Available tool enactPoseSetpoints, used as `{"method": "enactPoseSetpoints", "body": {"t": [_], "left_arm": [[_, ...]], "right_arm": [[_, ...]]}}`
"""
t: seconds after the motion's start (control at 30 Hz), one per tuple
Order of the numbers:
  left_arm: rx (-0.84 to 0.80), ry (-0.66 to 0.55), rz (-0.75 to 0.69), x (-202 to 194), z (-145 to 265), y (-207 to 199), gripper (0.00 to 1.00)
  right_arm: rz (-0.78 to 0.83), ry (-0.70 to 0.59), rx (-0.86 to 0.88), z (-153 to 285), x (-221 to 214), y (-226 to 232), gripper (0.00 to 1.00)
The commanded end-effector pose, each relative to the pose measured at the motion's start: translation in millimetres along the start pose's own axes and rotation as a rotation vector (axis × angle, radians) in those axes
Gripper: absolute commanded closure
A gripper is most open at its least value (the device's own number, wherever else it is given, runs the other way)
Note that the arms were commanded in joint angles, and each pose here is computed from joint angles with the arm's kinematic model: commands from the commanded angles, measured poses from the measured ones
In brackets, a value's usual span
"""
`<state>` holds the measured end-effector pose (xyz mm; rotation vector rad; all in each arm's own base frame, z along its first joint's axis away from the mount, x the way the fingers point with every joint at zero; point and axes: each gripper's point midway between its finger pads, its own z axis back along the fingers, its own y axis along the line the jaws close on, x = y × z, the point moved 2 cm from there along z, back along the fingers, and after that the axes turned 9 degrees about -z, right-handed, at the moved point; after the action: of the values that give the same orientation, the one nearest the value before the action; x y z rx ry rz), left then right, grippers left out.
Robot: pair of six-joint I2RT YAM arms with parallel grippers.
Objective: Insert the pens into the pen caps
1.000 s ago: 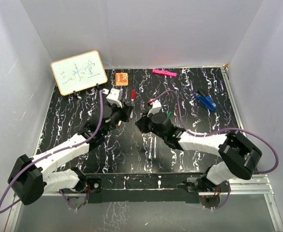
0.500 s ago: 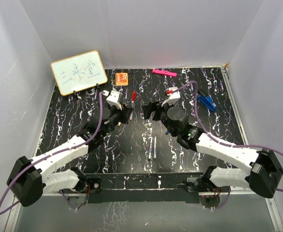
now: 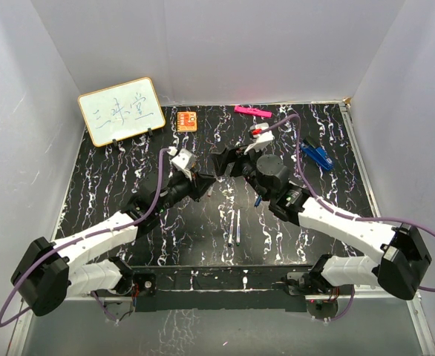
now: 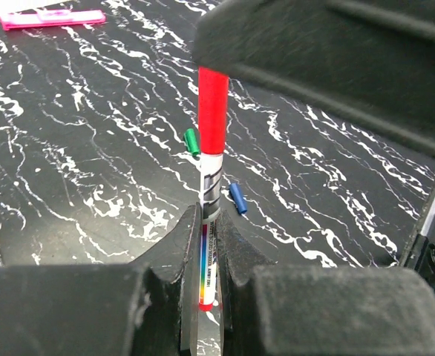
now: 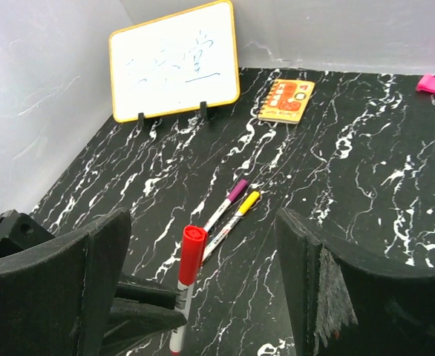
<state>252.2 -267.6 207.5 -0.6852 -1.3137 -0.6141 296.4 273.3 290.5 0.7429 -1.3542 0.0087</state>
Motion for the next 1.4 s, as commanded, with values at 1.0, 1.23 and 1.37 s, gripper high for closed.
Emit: {"method": "enactPoseSetpoints", "body": {"t": [1.0,1.23,1.37], "left_arm": [[-0.034,-0.253,-0.012,67,-1,-8,1.00],[0.012,-0.357,-0.029,93,5,0,1.00],[0.028,-0.398,-0.022,102,6,7,1.00]], "right_arm": [[-0.031,0.132,0.079,-10,-35,7,1.00],[-0.033,0.253,0.085,-9,-69,1,1.00],[-0.049,0.324,0.097,-6,-88,0,1.00]]}}
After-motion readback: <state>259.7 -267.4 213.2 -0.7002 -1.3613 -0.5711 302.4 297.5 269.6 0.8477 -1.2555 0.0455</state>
